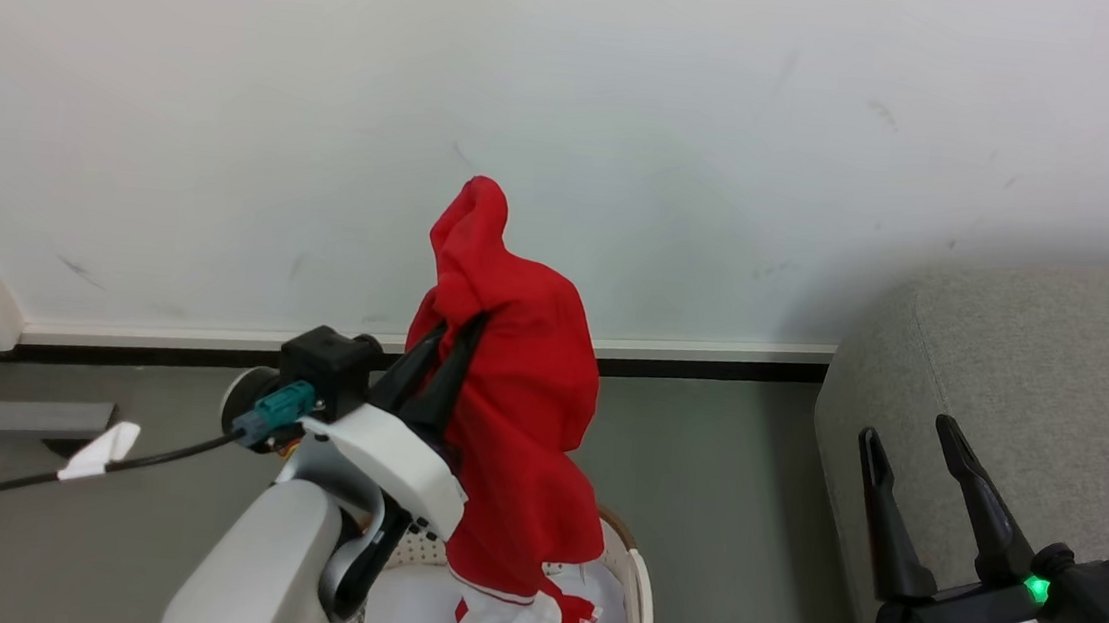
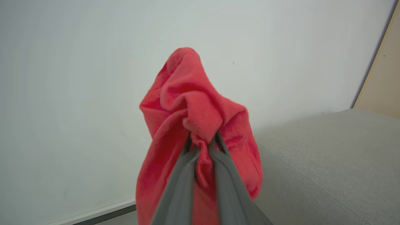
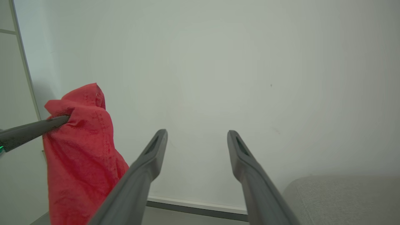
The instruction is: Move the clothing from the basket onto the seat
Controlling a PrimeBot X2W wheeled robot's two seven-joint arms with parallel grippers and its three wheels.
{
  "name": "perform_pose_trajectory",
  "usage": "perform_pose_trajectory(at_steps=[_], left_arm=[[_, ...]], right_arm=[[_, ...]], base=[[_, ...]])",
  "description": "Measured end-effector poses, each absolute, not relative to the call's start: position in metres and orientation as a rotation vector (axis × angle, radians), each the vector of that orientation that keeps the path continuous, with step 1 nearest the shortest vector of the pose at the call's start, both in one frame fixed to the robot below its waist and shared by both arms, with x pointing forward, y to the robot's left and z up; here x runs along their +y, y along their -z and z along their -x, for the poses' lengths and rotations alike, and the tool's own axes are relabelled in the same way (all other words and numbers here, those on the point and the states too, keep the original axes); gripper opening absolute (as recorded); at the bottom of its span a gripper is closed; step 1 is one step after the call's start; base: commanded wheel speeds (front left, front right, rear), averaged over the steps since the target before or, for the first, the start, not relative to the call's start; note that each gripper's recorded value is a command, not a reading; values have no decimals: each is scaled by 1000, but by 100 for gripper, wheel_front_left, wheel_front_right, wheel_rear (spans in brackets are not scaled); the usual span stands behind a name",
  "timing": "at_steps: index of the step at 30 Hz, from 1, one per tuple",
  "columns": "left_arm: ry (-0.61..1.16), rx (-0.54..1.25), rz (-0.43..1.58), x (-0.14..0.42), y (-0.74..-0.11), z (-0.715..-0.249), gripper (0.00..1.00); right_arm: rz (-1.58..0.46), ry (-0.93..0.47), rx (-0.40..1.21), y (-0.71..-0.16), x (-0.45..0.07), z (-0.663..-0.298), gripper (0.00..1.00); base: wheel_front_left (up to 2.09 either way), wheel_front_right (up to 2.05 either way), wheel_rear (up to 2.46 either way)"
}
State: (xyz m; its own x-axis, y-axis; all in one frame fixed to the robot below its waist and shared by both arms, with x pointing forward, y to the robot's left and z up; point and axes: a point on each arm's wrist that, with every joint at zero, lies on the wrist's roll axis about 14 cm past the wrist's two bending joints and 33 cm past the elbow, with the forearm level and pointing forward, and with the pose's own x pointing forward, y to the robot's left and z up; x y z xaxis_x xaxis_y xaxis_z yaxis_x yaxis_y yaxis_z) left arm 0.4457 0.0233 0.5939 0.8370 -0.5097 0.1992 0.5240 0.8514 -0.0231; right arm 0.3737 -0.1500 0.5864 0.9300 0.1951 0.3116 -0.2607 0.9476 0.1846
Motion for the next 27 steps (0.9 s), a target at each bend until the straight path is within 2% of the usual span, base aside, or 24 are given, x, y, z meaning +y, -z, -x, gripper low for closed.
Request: perform_pose_trajectory(at_steps=[7, 14, 20, 27], left_arm=[[556, -216, 65, 22, -608, -443, 0], [561, -220, 63, 21, -612, -441, 0], [562, -214, 66, 21, -611, -440, 0], [570, -209, 71, 17, -610, -435, 0]], right_arm=[[-236, -253, -296, -587, -145, -372, 100], [-246, -333, -272, -583, -123, -369, 100], [-279, -510, -233, -580, -69, -358, 100], [-253, -671, -116, -552, -21, -351, 100]], base=[[0, 0, 0], [0, 0, 0], [0, 0, 0], [0, 0, 0]])
